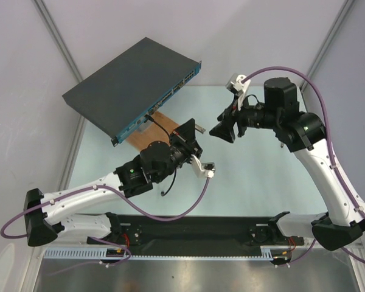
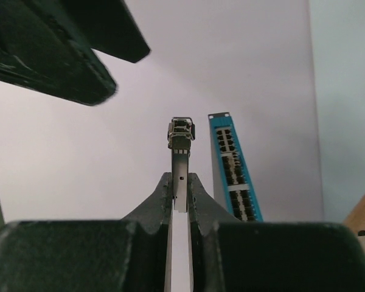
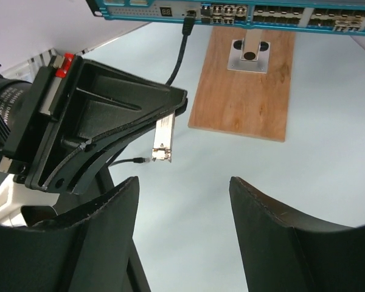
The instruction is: Insert the plug into the switch port
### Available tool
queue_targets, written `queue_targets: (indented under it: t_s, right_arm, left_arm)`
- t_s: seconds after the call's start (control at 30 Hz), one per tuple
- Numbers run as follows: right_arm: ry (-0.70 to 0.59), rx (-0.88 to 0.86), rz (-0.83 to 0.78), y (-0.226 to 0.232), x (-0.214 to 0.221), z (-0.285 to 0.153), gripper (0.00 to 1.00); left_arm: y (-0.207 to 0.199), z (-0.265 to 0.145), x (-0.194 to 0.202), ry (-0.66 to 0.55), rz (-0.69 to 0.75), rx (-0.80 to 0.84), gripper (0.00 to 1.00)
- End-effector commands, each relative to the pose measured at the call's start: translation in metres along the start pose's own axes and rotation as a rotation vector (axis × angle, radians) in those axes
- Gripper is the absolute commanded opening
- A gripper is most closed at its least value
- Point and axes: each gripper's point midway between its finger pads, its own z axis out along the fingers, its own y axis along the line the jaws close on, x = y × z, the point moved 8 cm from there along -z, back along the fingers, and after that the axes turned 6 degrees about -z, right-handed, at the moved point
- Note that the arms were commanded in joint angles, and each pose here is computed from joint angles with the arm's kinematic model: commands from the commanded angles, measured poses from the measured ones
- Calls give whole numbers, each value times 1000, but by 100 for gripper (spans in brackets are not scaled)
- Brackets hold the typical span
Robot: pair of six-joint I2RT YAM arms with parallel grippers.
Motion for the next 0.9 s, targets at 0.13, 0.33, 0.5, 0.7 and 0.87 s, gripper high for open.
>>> queue_targets:
  t_s: [0.13, 0.33, 0.5, 0.7, 0.87]
  right_arm:
    - [33, 9, -105, 8, 1, 17, 66]
    - [36, 87, -140, 3, -3, 24, 66]
    - [48, 94, -140, 4, -1, 30, 63]
    - [40, 67, -139, 8, -4, 38, 51]
    - [40, 82, -138, 7, -4, 41, 26]
  left_arm:
    - [25, -4, -3, 23, 25, -116, 0]
    - [26, -3, -6, 15, 22, -128, 1]
    - [28, -4, -8, 8, 24, -135, 0]
    - [28, -3, -11, 2, 28, -132, 0]
    - [28, -2, -11, 5, 27, -129, 0]
